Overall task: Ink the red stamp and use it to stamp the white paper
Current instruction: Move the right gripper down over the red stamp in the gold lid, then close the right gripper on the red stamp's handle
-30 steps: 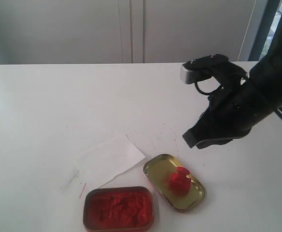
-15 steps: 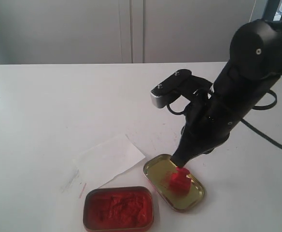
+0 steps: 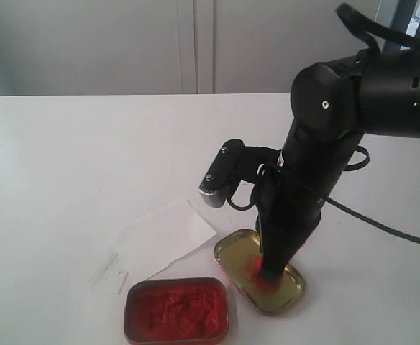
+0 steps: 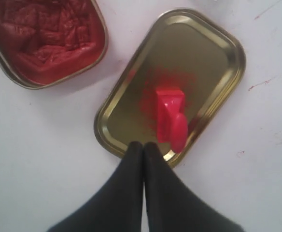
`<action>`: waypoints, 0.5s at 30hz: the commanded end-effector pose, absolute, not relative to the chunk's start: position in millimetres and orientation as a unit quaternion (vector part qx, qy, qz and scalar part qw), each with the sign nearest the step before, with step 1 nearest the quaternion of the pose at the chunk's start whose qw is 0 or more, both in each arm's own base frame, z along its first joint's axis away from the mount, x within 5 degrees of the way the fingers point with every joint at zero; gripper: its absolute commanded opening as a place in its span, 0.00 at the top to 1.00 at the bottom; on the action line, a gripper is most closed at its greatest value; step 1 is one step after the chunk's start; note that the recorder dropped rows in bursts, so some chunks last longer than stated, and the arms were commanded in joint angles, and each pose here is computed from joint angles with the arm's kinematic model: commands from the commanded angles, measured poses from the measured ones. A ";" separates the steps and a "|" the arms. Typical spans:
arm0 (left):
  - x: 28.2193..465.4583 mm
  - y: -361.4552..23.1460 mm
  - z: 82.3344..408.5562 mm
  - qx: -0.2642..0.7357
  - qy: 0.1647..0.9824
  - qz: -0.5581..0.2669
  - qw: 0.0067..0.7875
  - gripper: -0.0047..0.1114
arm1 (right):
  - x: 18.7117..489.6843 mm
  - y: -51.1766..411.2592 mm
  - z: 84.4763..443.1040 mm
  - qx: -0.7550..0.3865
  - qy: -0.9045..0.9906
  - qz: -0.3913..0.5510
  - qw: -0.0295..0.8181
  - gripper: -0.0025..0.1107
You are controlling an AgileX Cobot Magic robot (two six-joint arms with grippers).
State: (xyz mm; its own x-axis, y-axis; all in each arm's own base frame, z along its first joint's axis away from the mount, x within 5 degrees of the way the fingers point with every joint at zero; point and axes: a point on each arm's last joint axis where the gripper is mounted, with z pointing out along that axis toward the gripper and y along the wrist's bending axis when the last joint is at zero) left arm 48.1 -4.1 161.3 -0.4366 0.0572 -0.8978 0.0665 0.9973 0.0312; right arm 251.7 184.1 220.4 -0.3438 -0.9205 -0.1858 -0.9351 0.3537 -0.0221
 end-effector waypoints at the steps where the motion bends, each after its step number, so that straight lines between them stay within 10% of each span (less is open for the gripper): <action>1: 47.6 -4.3 157.5 0.035 0.851 -0.006 0.524 0.96 | 255.0 182.9 221.6 -0.581 0.808 0.025 0.089 0.96; 15: 47.6 -4.3 157.5 0.035 0.851 -0.006 0.524 0.96 | 261.0 186.8 217.1 -0.614 0.781 0.019 0.113 0.68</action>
State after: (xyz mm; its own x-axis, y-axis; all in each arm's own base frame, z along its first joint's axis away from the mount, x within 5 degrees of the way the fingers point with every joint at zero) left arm 48.1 -4.1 161.3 -0.4366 0.0572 -0.8978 0.0665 0.9973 0.0312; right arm 258.6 185.2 216.6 -0.2731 -0.9422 -0.1941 -0.9521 0.2936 -0.0858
